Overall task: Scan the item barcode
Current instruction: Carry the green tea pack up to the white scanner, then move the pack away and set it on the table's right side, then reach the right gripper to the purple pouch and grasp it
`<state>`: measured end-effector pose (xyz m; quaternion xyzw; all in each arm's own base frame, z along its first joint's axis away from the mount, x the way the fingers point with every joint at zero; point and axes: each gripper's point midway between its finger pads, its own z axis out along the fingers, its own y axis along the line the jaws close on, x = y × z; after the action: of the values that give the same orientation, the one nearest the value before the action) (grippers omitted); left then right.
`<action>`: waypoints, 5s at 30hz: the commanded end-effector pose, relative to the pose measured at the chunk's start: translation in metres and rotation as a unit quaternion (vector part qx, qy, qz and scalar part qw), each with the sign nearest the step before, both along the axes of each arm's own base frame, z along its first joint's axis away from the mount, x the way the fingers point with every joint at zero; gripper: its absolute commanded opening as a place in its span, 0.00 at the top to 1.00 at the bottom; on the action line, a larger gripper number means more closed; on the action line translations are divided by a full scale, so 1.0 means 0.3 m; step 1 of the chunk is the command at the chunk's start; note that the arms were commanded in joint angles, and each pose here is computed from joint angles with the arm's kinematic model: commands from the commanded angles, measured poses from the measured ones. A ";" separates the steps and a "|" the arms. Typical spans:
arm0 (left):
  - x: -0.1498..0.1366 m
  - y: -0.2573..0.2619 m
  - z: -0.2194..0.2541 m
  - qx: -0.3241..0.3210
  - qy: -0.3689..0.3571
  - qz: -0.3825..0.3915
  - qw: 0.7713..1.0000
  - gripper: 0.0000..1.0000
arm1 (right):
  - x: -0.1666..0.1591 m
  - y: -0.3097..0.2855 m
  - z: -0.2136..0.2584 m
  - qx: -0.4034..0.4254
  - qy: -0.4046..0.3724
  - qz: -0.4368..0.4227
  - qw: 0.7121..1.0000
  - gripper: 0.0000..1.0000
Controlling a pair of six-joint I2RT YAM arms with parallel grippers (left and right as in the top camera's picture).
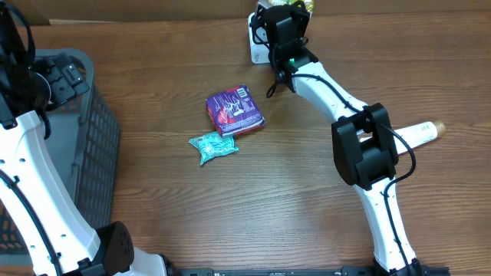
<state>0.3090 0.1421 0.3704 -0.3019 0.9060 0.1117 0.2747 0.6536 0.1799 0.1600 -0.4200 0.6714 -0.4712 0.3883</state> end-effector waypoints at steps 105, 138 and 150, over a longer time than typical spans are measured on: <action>0.004 0.009 -0.009 0.003 0.007 -0.001 1.000 0.00 | -0.743 -0.088 0.084 0.761 0.407 -0.135 0.487 0.36; 0.004 0.009 -0.009 0.003 0.007 -0.001 1.000 0.00 | -0.772 0.408 -0.342 0.729 0.536 -0.141 0.401 0.08; 0.004 0.009 -0.009 0.003 0.007 -0.001 1.000 0.01 | -0.799 0.428 -0.433 0.706 0.511 -0.199 0.448 0.43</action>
<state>0.3090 0.1421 0.3700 -0.3019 0.9062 0.1117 0.2742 0.4058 0.3120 0.0377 -0.0299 0.9023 0.4297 0.0179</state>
